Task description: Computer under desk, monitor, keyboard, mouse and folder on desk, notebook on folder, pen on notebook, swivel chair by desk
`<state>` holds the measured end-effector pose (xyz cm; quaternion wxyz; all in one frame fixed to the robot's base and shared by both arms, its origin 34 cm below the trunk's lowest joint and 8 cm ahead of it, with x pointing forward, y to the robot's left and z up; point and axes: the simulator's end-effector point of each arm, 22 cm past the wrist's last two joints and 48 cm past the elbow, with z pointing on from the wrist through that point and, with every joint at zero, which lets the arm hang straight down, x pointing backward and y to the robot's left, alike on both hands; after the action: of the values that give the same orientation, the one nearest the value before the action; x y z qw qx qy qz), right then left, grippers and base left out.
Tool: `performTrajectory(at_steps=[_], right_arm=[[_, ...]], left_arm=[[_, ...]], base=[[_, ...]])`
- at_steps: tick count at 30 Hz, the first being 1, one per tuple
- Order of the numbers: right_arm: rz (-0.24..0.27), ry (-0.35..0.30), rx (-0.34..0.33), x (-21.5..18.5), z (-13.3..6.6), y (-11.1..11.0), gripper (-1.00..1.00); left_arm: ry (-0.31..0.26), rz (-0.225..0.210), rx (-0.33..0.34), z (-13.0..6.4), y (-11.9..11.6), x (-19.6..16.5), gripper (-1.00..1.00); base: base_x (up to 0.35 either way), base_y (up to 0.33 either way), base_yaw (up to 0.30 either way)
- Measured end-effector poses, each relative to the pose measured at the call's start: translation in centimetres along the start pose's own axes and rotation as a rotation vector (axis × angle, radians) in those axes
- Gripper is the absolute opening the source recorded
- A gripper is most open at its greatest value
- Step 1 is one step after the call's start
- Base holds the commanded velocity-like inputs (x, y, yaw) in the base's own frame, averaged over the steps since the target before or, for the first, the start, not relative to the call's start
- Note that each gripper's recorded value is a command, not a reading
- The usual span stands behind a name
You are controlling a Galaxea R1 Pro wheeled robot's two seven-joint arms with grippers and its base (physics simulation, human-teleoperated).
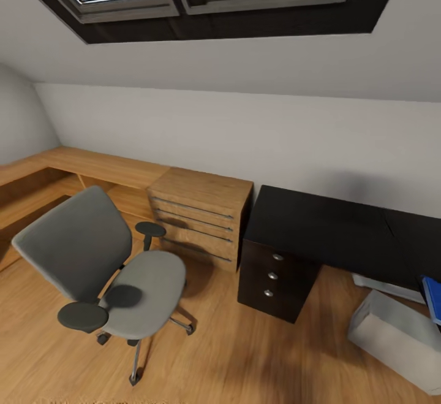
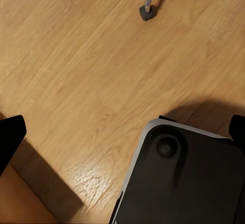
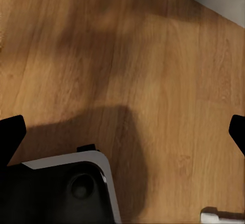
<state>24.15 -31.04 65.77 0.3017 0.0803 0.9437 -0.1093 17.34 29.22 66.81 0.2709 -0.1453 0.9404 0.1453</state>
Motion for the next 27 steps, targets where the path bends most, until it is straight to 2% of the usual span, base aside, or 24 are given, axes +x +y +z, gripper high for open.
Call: performTrajectory(at_steps=[21,27], right_arm=[[0.001,0.011,0.007,0.19,0.08,-0.38,1.00],[0.018,0.013,0.024,0.26,0.07,-0.79,1.00]], left_arm=[[0.000,0.001,0.001,0.01,0.00,-0.01,1.00],[0.000,0.001,0.001,0.00,-0.01,-0.01,1.00]], base=[[0.000,0.000,0.257],[0.000,0.000,0.257]])
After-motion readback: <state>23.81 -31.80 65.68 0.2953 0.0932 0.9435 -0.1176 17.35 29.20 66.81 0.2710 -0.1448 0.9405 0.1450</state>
